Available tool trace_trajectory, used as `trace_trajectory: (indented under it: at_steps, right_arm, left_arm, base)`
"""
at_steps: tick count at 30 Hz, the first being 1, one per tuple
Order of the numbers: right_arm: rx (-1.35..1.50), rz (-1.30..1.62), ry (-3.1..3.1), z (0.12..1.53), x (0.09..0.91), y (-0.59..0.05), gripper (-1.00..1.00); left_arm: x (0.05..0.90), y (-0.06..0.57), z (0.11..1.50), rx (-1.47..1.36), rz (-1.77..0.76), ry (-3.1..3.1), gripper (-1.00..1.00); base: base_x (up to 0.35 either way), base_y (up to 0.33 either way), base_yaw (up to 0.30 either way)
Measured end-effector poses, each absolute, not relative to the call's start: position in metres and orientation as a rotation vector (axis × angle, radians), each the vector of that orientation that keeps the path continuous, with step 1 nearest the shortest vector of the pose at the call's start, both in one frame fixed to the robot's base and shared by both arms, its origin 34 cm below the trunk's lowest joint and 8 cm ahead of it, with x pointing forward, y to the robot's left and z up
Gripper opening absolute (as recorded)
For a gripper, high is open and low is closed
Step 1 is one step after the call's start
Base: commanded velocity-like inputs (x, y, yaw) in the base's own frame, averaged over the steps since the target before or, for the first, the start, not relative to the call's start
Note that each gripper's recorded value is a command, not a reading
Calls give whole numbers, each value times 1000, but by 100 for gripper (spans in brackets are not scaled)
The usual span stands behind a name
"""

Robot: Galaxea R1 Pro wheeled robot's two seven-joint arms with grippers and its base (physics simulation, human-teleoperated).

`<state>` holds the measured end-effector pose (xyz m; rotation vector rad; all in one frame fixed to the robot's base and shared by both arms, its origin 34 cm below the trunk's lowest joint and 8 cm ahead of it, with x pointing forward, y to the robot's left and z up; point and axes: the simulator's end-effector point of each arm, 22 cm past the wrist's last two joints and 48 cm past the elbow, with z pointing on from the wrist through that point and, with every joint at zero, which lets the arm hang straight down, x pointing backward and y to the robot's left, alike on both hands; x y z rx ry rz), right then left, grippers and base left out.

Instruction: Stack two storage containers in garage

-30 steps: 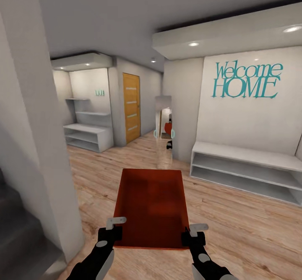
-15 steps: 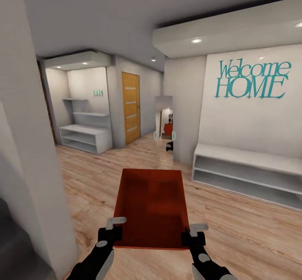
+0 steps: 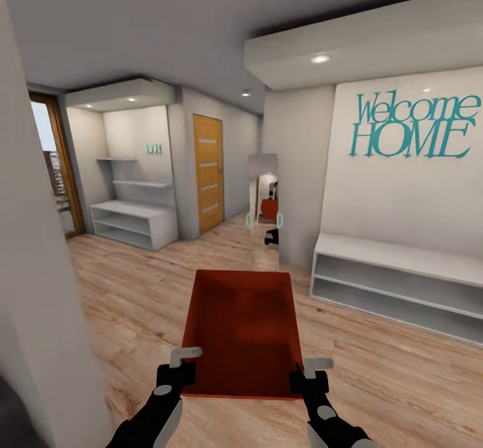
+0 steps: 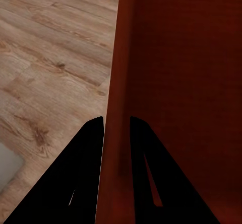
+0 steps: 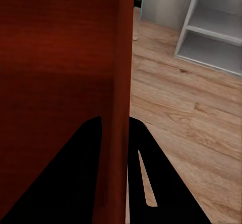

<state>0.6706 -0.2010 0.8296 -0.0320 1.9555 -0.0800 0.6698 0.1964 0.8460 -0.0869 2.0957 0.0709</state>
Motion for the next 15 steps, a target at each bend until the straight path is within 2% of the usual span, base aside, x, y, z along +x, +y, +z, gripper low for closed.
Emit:
trace_trajectory:
  at_steps: [15]
  right_arm:
    - [-35,-81,1959,829,670,-201,-100]
  left_arm:
    - [669,197,844,-90,70,2100,-100]
  base:
    - [321,0,0]
